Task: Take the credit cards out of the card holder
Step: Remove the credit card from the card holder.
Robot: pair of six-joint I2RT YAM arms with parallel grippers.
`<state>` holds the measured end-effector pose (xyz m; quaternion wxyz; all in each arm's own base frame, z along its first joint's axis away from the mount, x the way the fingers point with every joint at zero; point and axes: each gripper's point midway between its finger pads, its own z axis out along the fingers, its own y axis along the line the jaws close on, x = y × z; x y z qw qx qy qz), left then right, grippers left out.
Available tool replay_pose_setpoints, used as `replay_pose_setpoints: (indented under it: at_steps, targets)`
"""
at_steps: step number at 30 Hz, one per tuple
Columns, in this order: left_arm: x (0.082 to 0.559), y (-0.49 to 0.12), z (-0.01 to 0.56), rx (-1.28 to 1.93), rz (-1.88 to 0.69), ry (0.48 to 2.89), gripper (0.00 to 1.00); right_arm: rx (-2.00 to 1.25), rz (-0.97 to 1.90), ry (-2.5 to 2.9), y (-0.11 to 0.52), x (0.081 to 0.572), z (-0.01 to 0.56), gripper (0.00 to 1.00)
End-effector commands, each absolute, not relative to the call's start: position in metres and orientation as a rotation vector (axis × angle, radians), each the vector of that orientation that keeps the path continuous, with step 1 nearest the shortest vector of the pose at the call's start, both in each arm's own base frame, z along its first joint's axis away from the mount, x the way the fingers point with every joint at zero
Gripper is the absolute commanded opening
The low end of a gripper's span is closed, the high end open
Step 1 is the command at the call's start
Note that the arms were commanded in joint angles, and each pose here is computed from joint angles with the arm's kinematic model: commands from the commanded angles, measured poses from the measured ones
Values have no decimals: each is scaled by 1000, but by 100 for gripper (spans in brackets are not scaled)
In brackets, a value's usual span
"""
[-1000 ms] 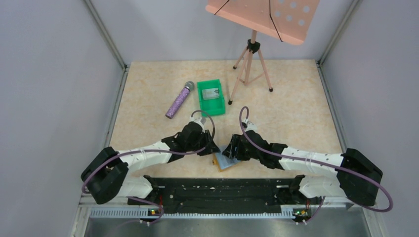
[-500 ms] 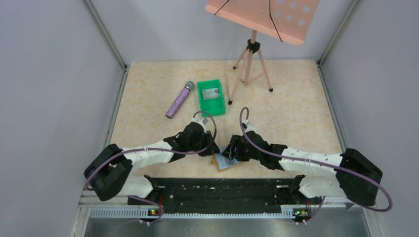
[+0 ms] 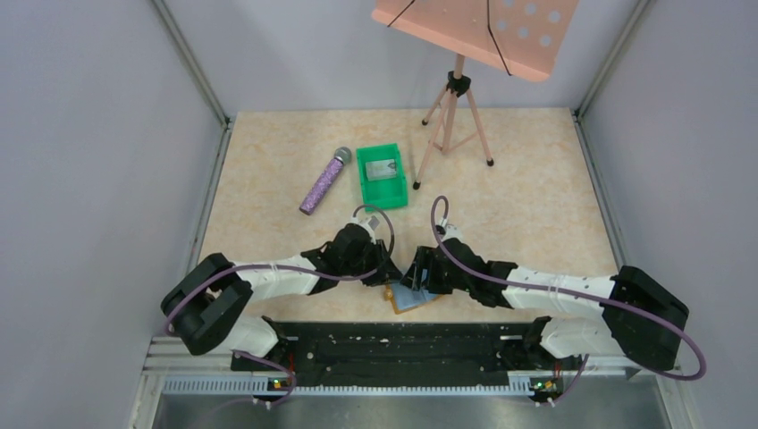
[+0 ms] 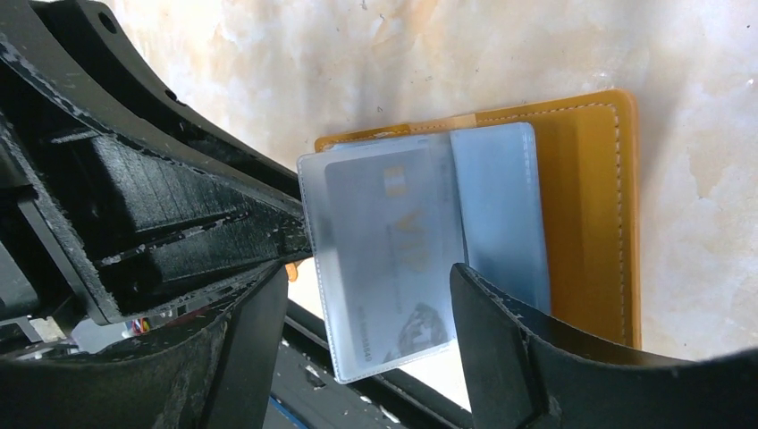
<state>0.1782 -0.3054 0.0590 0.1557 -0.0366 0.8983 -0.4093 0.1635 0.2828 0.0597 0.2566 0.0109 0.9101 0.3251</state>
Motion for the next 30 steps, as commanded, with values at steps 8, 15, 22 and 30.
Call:
replay_pose_setpoints:
  at_steps: [8,15,22,30]
  targets:
    - [178,-326,77,-60,-1328,2507,27,24,799,2392,271,180,90,59]
    - [179,-338,81,-11,-1350,2509,27,2,780,2367,261,178,105,51]
    - [179,-354,83,36,-1382,2516,28,-53,759,2299,244,175,134,45]
    - [188,-366,76,51,-1358,2537,28,-89,757,2284,237,170,135,32]
